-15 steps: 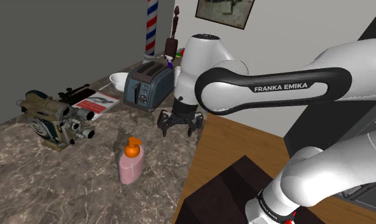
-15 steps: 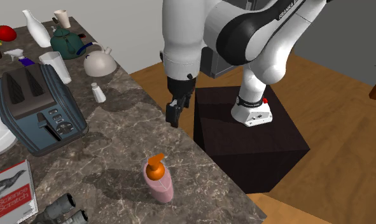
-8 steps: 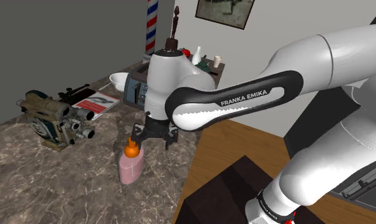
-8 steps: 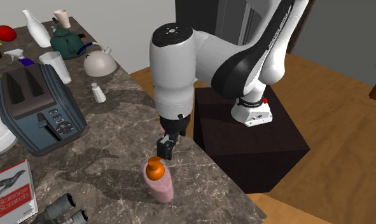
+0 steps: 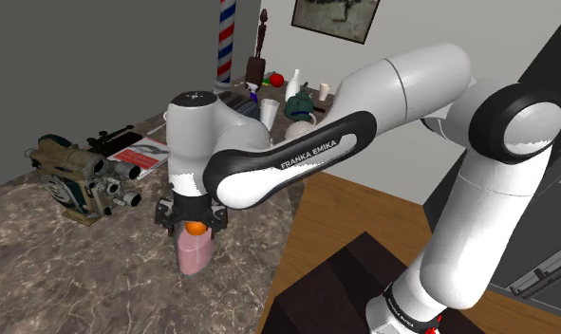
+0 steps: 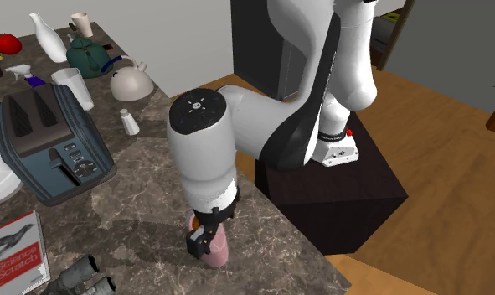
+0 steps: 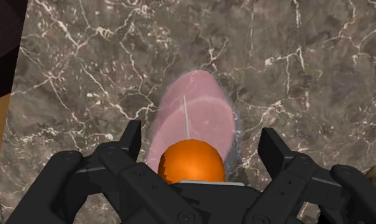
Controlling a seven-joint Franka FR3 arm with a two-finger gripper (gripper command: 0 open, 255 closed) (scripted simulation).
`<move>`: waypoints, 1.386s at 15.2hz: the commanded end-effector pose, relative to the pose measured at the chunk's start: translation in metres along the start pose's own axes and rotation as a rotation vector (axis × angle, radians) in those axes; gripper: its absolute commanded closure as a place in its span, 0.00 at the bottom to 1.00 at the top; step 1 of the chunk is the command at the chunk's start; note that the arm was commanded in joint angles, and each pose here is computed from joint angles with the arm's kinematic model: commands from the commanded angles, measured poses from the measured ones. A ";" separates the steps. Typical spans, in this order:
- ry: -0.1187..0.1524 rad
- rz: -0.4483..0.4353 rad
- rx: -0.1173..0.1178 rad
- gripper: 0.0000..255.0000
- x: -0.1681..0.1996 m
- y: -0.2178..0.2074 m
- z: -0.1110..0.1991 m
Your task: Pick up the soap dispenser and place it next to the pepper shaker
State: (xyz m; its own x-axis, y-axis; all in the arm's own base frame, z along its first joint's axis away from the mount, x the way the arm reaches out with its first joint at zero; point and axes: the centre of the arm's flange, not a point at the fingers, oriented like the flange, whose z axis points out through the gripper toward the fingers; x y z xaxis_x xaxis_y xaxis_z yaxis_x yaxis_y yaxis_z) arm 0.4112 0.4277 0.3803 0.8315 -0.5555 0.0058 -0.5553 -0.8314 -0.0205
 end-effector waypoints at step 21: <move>0.000 0.005 0.000 1.00 -0.002 -0.004 0.041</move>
State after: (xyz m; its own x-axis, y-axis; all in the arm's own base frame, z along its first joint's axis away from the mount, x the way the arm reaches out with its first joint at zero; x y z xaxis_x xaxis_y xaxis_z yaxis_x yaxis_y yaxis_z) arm 0.4120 0.4334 0.3398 0.8291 -0.5591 0.0055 -0.5589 -0.8290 -0.0208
